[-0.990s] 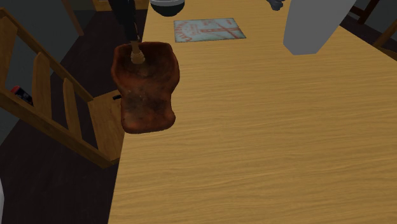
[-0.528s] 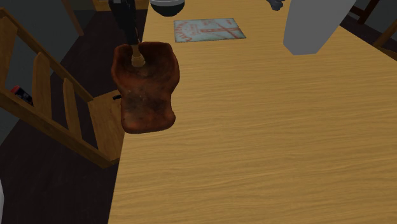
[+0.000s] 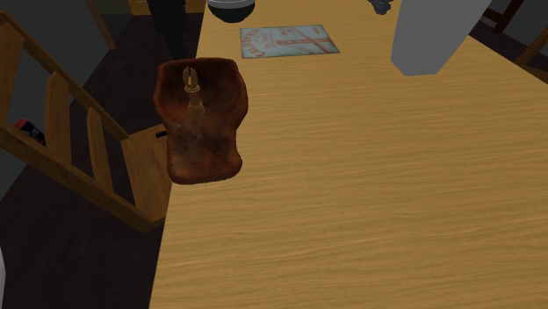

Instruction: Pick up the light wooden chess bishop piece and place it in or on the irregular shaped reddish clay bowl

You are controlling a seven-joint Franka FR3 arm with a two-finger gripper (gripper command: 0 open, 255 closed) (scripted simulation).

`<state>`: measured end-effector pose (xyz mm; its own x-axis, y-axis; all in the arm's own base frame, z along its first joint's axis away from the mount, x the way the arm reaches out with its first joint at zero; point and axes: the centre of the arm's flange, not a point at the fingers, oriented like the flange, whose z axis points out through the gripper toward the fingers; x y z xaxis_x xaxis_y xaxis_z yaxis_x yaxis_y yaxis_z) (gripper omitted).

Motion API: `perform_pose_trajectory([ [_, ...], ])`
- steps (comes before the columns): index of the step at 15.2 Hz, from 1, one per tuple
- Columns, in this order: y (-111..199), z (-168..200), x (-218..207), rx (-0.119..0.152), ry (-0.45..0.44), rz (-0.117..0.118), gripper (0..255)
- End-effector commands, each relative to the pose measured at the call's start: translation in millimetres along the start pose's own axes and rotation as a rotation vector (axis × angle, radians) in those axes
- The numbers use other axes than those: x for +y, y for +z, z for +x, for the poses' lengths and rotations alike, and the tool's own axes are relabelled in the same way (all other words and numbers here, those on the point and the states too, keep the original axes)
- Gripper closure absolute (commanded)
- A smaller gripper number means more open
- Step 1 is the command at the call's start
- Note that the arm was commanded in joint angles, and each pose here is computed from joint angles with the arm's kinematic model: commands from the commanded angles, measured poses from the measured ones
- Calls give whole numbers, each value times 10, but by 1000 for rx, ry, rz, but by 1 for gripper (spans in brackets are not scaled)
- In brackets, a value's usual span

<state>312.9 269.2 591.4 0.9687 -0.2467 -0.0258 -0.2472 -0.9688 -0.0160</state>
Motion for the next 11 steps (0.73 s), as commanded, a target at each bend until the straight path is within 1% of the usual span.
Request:
perform_pose_trajectory([
  [1, -202, 4, -2, 0, 0, 0, 0],
  [3, -438, 4, -2, 0, 0, 0, 0],
  [11, -438, 4, -2, 0, 0, 0, 0],
])
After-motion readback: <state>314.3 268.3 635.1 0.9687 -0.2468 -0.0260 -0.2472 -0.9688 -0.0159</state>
